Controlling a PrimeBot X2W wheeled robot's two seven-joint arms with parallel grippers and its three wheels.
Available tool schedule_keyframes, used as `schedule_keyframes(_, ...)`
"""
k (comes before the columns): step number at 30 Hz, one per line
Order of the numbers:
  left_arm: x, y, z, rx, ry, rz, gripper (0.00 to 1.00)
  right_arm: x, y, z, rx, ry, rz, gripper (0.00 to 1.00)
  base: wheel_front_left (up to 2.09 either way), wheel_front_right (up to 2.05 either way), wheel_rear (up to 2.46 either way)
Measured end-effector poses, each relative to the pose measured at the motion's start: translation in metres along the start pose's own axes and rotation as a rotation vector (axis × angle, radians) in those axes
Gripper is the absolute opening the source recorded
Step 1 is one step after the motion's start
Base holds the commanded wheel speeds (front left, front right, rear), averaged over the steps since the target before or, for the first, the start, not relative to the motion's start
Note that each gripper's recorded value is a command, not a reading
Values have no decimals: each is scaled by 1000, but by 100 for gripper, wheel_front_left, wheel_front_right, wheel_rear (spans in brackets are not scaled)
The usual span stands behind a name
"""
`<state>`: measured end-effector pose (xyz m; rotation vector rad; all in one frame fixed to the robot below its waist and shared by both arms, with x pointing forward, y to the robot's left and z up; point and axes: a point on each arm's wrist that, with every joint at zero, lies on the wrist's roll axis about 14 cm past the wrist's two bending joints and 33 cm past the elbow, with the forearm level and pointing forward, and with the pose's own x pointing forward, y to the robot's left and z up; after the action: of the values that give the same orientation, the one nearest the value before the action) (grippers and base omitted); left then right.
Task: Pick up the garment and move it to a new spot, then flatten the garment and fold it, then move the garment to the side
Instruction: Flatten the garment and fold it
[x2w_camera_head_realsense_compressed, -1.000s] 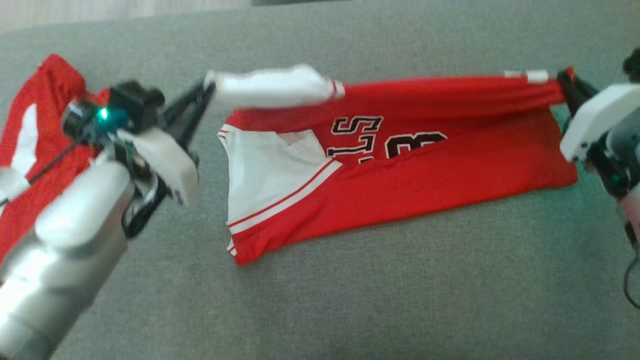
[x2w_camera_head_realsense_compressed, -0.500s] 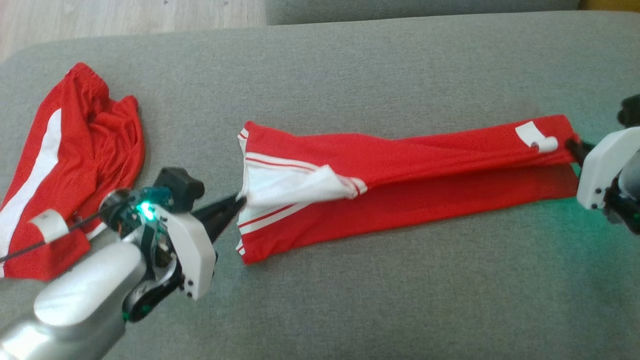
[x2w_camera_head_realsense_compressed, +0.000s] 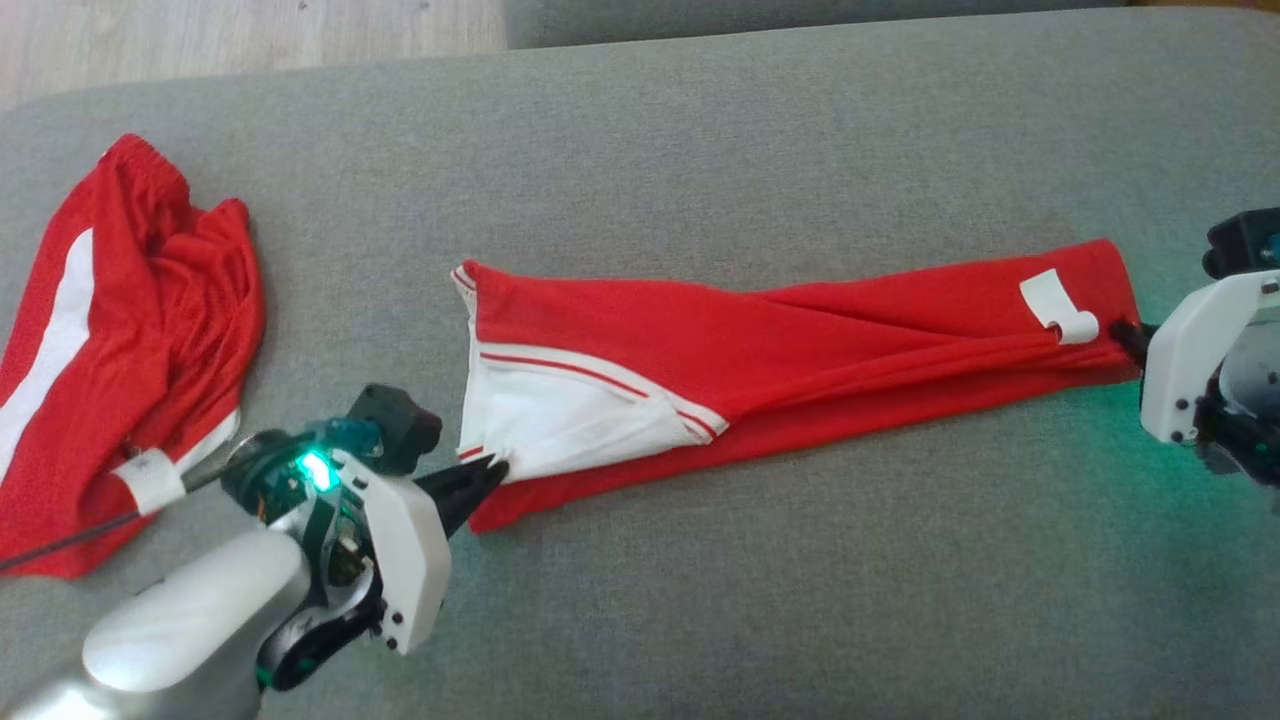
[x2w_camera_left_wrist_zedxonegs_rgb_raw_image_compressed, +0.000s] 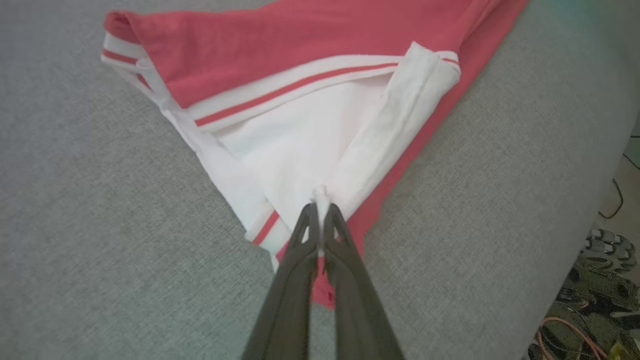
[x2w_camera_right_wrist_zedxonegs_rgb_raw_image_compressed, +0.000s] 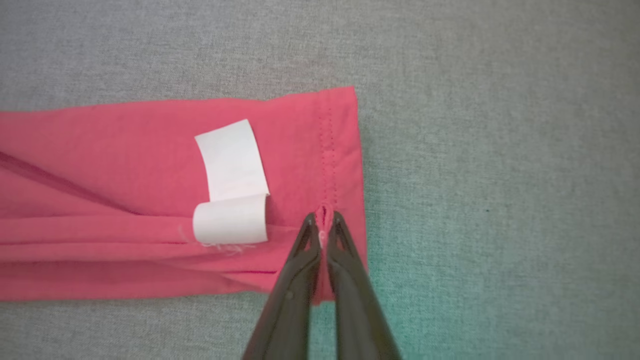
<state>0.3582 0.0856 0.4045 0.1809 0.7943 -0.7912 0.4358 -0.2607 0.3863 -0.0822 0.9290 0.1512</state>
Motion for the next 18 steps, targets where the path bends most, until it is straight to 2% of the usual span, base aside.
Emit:
schedule_keyframes(1,1,-1,-2,-1,6,-4,0,0,0,-1,8,0,1,0,0,0,0)
schedule_keyframes(2,1,-1,-1,-1,5,-3,0,-1,-1,-1,15,-2,1,11,0,0,0)
schedule_keyframes(3,1,0,1,2,-6,5,33,-2,-2,0,26,-6,0,100,0,0,0)
schedule_keyframes(4,2,1,3,7,-19,16,100,-3,-2,-1,38,-8,0,100,0,0,0)
schedule_keyframes(6,2,6,9,12,-51,46,100,-5,-5,2,56,-28,-6,100,0,0,0)
schedule_keyframes(9,1,20,32,1,-171,120,100,-12,-12,19,94,-129,-17,100,0,0,0)
schedule_keyframes(13,-11,38,80,-47,-422,227,100,-25,-7,59,160,-347,5,100,0,0,0)
schedule_keyframes(18,-46,62,130,-156,-759,357,100,-55,7,111,191,-641,45,100,0,0,0)
